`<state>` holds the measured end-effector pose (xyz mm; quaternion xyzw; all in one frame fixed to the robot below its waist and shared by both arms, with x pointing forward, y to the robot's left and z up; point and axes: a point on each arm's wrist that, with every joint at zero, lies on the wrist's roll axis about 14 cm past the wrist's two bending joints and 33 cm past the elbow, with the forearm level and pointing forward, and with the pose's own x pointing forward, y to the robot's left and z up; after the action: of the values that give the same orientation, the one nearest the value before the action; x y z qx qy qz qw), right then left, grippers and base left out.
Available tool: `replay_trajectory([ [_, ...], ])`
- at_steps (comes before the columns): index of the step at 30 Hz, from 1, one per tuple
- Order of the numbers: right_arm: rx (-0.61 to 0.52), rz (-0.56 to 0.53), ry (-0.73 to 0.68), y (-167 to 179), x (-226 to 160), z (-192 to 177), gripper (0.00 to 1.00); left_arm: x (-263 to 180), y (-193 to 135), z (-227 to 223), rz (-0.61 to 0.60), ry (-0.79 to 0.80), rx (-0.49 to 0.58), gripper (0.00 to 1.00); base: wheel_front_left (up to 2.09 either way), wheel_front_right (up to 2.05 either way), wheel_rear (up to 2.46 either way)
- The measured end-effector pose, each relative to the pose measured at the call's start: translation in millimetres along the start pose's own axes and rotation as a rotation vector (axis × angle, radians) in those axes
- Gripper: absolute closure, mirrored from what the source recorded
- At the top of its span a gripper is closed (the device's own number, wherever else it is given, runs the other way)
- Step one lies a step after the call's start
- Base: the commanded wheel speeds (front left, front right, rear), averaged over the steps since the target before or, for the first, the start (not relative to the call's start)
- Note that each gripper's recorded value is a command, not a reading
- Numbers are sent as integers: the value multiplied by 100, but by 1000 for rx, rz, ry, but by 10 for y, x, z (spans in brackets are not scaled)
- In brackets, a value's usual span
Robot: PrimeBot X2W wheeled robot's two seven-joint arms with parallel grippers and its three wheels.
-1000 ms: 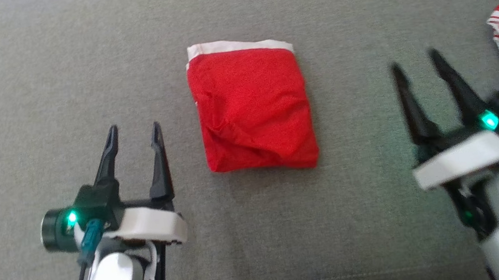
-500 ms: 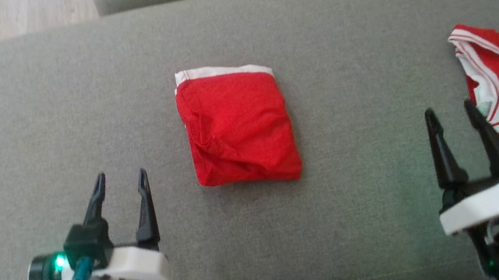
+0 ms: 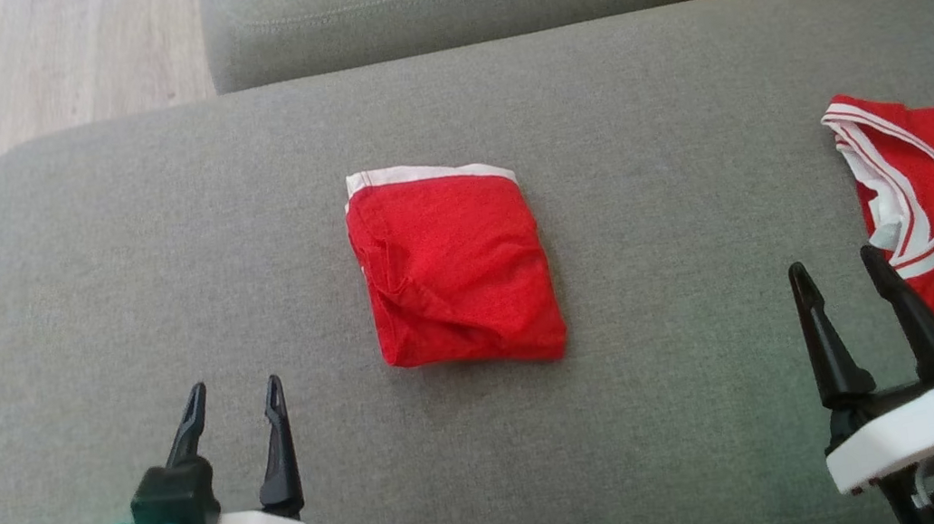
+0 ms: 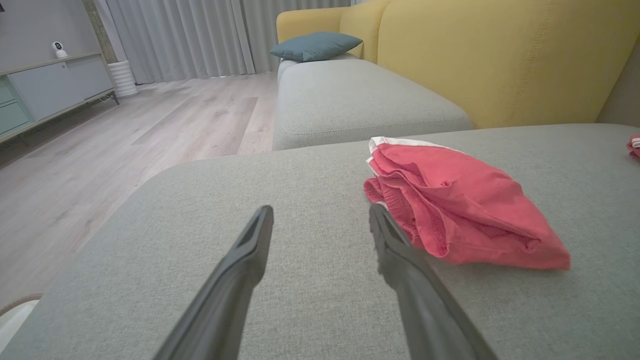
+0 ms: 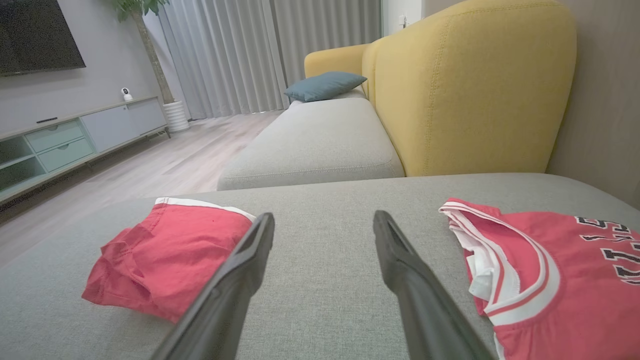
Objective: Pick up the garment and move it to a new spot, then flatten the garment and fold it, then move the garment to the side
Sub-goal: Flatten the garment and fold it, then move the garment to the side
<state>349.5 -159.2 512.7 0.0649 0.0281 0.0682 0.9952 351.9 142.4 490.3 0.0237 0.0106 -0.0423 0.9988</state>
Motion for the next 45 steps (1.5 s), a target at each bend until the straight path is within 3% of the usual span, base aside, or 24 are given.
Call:
replay_trajectory([
  [34, 18, 3, 30, 44, 4, -65, 0, -8, -22, 48, 6, -18, -4, 0, 0, 0, 0],
  [45, 14, 166, 163, 382, 882, -411, 0, 444, -67, 174, -20, -84, -2, 0, 0, 0, 0],
])
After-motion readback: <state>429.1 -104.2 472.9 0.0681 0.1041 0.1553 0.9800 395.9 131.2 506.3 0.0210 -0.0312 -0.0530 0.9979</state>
